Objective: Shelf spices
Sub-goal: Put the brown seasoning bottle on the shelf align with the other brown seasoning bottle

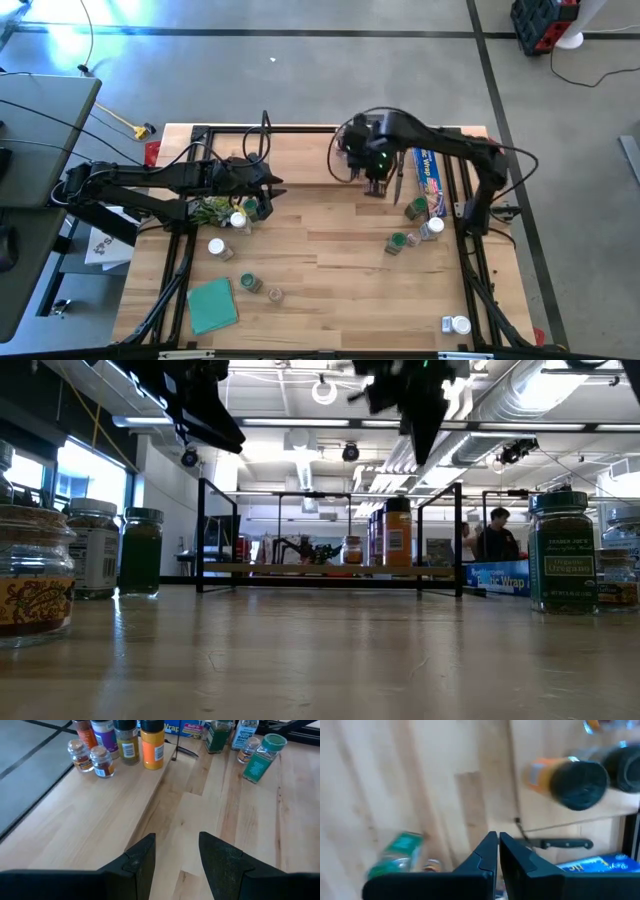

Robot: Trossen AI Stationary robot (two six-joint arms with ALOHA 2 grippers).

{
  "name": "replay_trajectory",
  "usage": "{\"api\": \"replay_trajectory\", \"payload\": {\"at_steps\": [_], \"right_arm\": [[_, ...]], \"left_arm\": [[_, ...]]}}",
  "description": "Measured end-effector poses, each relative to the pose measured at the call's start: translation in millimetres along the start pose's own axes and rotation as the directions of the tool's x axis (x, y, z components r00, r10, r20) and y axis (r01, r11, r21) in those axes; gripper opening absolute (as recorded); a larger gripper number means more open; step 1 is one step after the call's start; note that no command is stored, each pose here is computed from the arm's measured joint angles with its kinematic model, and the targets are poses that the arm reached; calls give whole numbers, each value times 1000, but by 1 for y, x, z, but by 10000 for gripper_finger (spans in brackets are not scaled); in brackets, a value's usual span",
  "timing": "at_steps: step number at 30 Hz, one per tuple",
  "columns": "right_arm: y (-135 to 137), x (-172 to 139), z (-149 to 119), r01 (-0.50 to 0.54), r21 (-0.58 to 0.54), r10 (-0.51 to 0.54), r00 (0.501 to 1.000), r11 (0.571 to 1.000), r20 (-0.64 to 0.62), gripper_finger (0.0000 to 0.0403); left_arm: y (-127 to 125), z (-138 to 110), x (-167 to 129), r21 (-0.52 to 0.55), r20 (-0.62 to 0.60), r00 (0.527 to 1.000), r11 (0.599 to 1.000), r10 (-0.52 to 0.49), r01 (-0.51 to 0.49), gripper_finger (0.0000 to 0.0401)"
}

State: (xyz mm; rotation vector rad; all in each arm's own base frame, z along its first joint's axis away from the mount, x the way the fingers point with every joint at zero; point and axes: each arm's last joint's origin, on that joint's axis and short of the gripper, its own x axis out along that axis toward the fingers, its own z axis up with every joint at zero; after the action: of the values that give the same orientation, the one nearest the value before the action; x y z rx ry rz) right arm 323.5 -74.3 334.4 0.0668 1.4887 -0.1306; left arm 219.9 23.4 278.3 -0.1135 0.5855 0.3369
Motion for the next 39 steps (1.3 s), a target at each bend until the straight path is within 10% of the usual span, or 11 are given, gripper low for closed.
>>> {"api": "replay_trajectory", "payload": {"at_steps": [10,17,26,39], "right_arm": [[110,-50,-43,26,9,-27,989,1000,148,12],[163,-29,-88,76,116,-87,992,990,90,12],[155,38,-153,-87,80,84,996,993,41,95],[121,108,-159,-45,-207,44,999,977,-9,239]], "left_arm": [[0,0,0,35,3,1000,999,11,-11,145],[0,0,0,36,5,1000,999,11,-12,145],[0,3,0,29,33,999,1000,7,-8,145],[0,3,0,2,33,999,1000,7,-7,145]]}}
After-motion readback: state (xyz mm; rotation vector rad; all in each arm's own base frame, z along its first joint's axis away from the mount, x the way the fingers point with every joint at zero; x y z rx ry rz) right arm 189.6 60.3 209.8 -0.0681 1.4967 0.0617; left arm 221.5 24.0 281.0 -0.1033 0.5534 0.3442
